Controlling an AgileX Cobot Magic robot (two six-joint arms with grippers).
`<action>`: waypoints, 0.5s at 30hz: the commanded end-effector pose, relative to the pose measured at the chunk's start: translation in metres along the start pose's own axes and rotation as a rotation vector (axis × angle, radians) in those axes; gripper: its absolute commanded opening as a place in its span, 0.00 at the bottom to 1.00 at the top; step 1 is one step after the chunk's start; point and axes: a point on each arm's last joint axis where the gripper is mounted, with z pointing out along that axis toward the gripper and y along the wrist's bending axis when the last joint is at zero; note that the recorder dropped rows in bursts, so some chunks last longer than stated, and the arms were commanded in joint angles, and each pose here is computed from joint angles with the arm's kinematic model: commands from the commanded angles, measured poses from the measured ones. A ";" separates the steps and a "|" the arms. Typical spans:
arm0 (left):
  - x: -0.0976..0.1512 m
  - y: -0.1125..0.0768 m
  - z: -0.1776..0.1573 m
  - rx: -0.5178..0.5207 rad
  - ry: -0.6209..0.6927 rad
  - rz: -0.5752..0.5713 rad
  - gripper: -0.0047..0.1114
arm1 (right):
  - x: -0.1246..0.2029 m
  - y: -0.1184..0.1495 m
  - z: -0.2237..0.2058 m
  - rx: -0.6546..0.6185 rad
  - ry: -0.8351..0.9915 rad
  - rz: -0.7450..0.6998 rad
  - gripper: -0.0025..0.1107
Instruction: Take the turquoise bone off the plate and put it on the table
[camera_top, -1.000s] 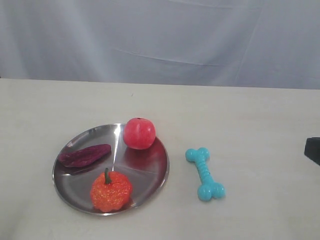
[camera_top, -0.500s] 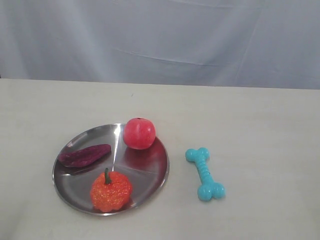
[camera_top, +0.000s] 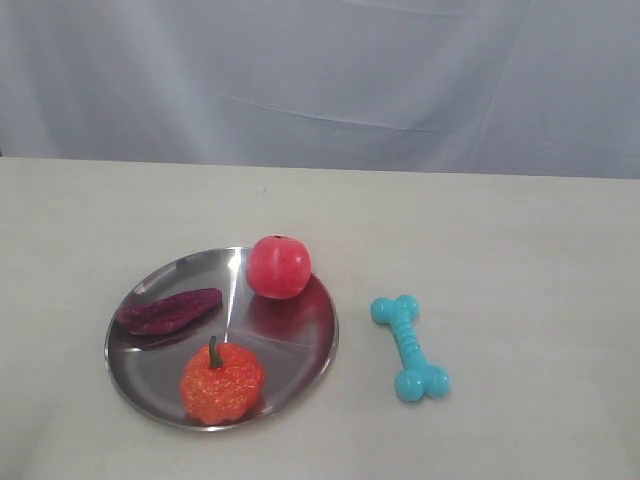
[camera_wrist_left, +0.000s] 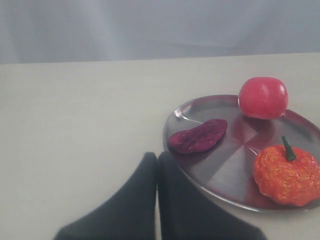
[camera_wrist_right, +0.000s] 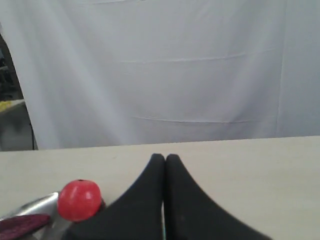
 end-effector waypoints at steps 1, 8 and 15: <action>0.001 0.000 0.000 0.002 0.001 -0.001 0.04 | 0.007 -0.004 -0.001 0.033 0.077 -0.134 0.02; 0.001 0.000 0.000 0.002 0.001 -0.001 0.04 | 0.031 -0.009 -0.007 0.029 0.114 -0.277 0.02; 0.001 0.000 0.000 0.002 0.001 -0.001 0.04 | 0.044 -0.015 -0.015 0.080 0.079 -0.264 0.02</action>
